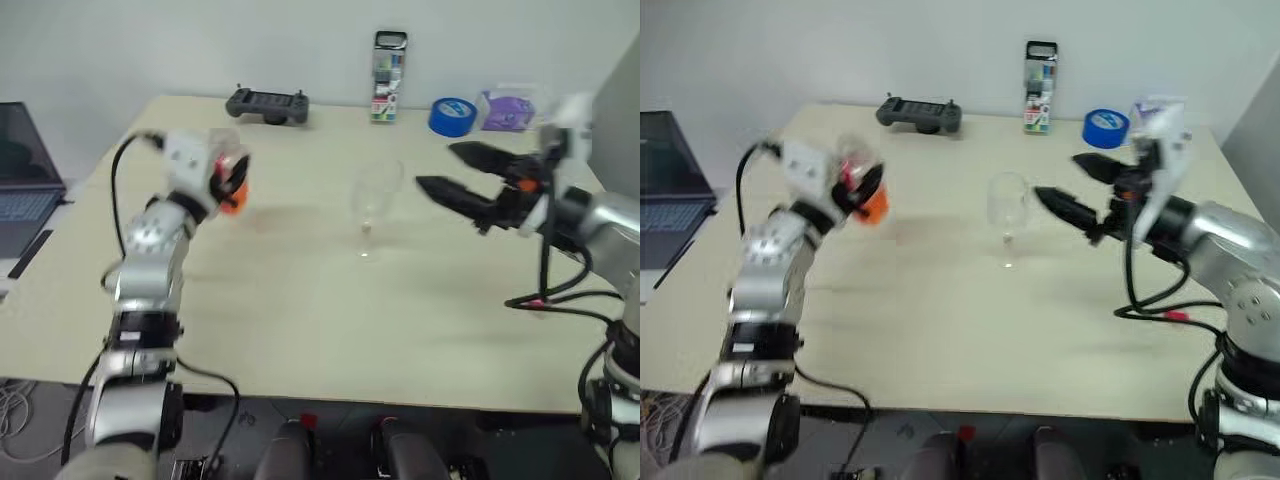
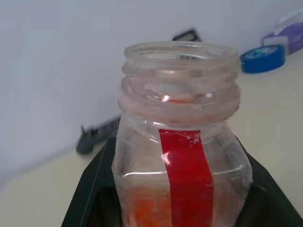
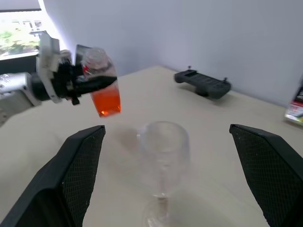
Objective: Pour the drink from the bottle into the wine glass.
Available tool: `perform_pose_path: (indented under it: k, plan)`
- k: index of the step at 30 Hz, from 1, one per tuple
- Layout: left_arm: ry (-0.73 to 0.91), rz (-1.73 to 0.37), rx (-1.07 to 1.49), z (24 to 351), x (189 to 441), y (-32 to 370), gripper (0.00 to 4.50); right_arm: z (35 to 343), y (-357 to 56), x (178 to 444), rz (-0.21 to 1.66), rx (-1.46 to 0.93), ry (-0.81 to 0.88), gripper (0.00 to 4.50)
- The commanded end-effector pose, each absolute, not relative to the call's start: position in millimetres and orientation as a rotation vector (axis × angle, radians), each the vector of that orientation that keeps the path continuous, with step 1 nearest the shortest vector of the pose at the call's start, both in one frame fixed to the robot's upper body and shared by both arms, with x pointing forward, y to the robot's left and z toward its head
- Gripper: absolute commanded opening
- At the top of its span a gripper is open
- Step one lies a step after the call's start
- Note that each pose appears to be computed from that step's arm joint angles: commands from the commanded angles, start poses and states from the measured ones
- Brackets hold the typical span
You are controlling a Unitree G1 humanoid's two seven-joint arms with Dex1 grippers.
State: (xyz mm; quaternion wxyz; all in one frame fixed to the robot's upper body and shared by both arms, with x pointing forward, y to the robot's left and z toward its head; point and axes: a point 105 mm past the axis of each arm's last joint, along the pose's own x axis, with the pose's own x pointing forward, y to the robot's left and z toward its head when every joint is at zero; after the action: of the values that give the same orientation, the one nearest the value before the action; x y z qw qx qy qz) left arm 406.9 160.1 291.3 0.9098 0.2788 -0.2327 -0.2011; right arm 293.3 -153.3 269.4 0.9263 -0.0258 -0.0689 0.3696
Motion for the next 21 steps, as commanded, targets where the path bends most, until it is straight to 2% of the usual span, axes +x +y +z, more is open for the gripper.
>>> perform_pose_path:
  k: [1, 7, 16, 21]
  plan:
    - [-0.551, -0.513, 0.733, 295, 408, 129, 1.89, 268, -149, 281, 0.771, -0.141, -0.206, 4.5]
    - [-0.59, -0.583, 0.929, 284, 420, 102, 1.87, 248, -141, 274, 0.784, -0.159, -0.167, 4.5]
    - [-0.692, -0.555, 1.036, 294, 426, 87, 1.87, 248, -138, 271, 0.77, -0.185, -0.189, 4.5]
    - [-0.737, -0.585, 1.177, 288, 424, 77, 1.85, 244, -135, 269, 0.766, -0.184, -0.186, 4.5]
